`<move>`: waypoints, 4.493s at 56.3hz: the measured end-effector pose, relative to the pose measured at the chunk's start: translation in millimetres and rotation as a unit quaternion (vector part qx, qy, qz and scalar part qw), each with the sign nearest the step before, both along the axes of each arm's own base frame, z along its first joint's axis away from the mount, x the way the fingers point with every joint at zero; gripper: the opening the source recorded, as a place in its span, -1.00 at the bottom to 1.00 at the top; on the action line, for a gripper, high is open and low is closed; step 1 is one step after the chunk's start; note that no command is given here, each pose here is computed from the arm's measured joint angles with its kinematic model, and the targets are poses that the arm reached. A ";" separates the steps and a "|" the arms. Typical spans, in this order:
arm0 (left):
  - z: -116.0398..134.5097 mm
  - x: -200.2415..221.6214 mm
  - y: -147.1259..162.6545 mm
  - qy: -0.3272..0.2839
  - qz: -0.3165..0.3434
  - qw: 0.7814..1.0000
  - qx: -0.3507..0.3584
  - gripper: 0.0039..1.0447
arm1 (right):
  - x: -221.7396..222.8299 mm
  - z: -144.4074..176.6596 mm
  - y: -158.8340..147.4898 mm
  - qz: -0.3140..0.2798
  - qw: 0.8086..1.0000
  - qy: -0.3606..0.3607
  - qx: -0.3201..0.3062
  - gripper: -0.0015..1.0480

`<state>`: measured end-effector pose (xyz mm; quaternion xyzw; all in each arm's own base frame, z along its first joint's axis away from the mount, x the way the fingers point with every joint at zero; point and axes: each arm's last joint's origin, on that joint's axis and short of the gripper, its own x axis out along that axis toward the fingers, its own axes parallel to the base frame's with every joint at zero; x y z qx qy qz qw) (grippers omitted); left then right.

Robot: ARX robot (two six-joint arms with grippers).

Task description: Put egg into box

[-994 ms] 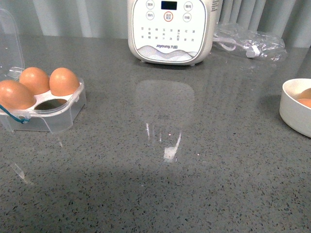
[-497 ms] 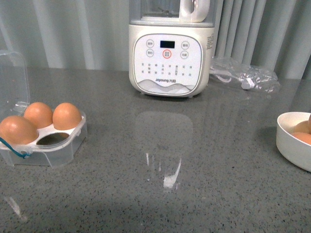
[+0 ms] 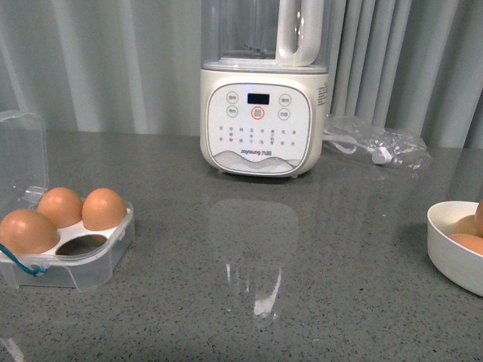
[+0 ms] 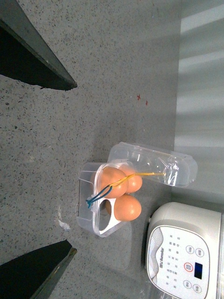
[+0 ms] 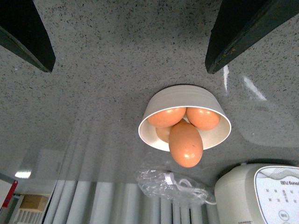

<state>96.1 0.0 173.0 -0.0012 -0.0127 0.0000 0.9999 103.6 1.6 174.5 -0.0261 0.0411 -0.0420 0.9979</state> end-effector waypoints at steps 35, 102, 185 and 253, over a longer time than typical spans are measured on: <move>0.0 0.0 0.0 0.000 0.000 1.000 0.000 0.87 | 150.2 83.2 -11.7 0.073 0.995 0.042 0.052 0.86; 0.0 0.0 0.0 0.000 0.000 1.000 0.000 0.87 | 176.2 26.2 0.1 0.129 0.981 0.139 0.033 0.86; 0.0 0.0 0.0 0.000 0.000 1.000 0.000 0.87 | 227.8 106.2 104.5 0.298 0.952 0.061 0.033 -0.21; 0.0 0.0 0.0 0.000 0.000 1.000 0.000 0.87 | 258.6 80.3 227.9 0.567 0.814 0.117 0.058 -0.21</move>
